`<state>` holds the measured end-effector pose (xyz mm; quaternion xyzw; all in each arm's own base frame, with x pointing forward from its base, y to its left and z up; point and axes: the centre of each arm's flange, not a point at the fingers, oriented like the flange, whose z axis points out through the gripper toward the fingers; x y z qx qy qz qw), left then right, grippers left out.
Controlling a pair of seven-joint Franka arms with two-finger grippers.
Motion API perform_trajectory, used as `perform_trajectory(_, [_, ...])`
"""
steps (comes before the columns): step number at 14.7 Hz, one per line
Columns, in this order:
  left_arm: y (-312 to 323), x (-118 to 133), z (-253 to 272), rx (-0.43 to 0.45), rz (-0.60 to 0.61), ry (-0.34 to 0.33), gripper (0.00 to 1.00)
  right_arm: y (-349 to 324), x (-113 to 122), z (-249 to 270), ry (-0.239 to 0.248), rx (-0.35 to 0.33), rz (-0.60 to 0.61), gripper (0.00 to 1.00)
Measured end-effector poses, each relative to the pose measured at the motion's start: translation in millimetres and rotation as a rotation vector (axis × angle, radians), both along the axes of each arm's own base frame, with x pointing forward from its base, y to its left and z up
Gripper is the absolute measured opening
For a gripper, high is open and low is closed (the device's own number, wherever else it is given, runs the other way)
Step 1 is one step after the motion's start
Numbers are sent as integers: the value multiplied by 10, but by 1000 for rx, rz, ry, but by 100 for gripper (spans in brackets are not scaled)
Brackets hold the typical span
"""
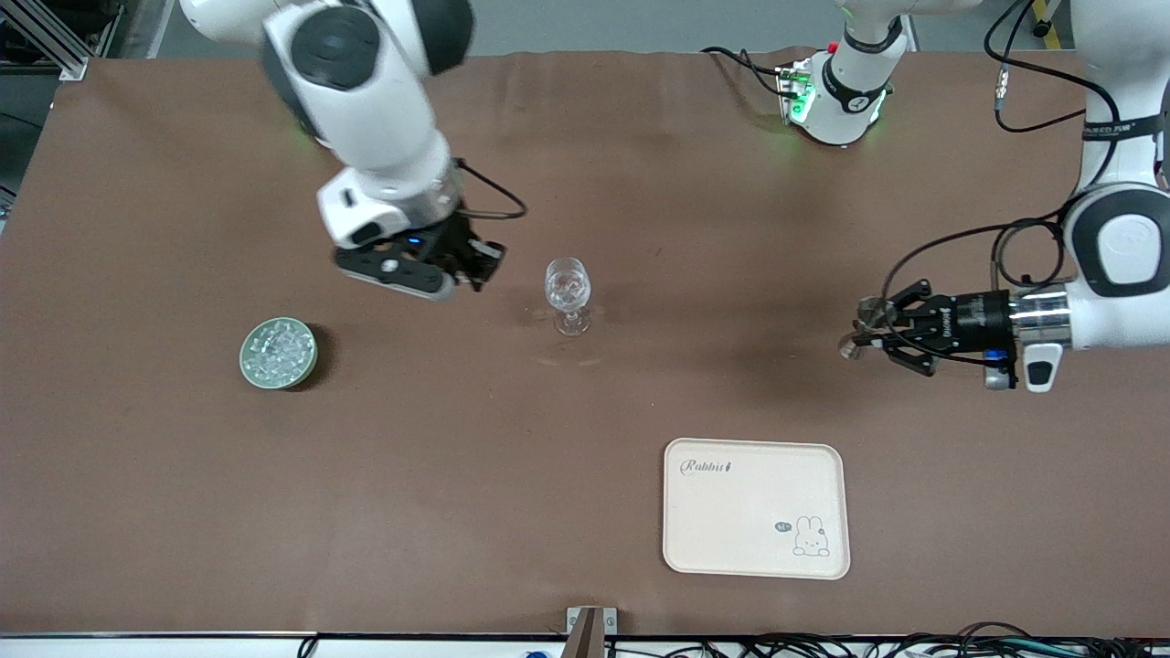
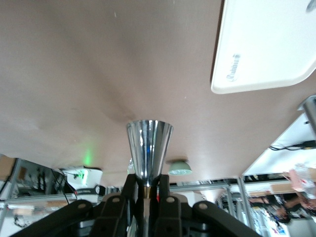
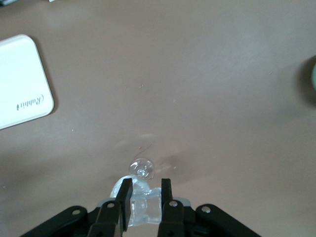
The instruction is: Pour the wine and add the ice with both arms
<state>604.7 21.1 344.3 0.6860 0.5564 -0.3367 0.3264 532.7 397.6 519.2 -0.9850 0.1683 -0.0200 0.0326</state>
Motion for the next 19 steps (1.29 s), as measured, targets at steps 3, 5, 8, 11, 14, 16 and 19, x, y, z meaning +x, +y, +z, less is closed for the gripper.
perform_trajectory(3, [532, -58, -452, -64, 36, -31, 22, 373, -130, -368, 23, -19, 2, 27])
perform_trajectory(5, [790, -106, -721, -103, 64, -55, 22, 550, -182, -568, 25, -24, -2, 27])
perform_trajectory(8, [1191, -270, -1072, -143, 61, -113, 22, 680, -218, -811, 40, -41, 11, 27])
perform_trajectory(11, [1562, -492, -1466, -186, 67, -162, 22, 732, -231, -959, 52, -54, 17, 27])
perform_trajectory(14, [1738, -636, -1819, -187, 65, -186, 22, 778, -260, -1055, 62, -64, 19, 27])
perform_trajectory(16, [1832, -672, -1959, -186, 89, -199, 22, 831, -312, -1085, 66, -68, 22, 27])
perform_trajectory(19, [2039, -742, -2079, -169, 145, -195, 22, 907, -421, -1157, 76, -78, 33, 27])
